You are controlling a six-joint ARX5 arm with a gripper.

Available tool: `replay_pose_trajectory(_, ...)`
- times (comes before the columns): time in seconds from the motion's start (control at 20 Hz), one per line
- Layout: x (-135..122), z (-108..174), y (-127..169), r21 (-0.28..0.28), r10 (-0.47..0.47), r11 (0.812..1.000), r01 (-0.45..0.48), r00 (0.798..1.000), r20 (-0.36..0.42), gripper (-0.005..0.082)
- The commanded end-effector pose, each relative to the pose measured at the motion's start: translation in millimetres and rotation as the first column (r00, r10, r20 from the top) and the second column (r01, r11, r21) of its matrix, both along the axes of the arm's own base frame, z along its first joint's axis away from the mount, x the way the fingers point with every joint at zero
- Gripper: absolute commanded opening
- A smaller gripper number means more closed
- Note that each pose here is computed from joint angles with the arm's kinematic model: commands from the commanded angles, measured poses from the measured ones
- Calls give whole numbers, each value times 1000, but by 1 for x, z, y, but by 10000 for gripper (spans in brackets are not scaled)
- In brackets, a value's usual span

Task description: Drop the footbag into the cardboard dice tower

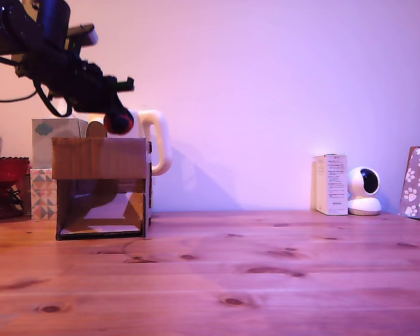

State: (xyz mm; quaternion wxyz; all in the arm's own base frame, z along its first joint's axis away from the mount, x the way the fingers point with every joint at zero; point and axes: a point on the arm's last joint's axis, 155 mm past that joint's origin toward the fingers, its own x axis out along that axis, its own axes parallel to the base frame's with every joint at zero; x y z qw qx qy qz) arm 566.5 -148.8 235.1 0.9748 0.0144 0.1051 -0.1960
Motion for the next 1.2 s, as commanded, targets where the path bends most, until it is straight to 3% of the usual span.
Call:
replay_pose_trajectory(0.0, 3, 0, -3, 3, -3, 1000, 3, 1000, 13, 7)
replay_pose_trajectory(0.15, 4, 1, -1, 2, 0, 1000, 0, 1000, 18, 41)
replay_pose_trajectory(0.2, 4, 1, -1, 2, -2, 1000, 2, 1000, 19, 162)
replay_pose_trajectory(0.3, 5, 3, -1, 2, -3, 1000, 3, 1000, 27, 597)
replay_pose_trajectory(0.35, 4, 3, -1, 12, -6, 1000, 6, 1000, 30, 725)
replay_pose_trajectory(0.4, 4, 4, -2, 24, -9, 1000, 8, 999, 34, 750)
replay_pose_trajectory(0.6, -3, 7, -3, 28, -15, 999, 15, 1000, 9, 740)
replay_pose_trajectory(0.7, -13, 7, -4, 36, -20, 999, 21, 999, -33, 644)
replay_pose_trajectory(0.75, -18, 7, -3, 40, -20, 999, 22, 998, -56, 516)
replay_pose_trajectory(0.8, -24, 7, -3, 43, -24, 999, 27, 997, -79, 324)
replay_pose_trajectory(0.85, -31, 8, -4, 44, -33, 998, 38, 994, -103, 78)
replay_pose_trajectory(0.9, -37, 9, -7, 38, -47, 998, 52, 991, -123, -8)
replay_pose_trajectory(1.15, -63, 6, -11, 37, -80, 995, 90, 973, -216, -24)
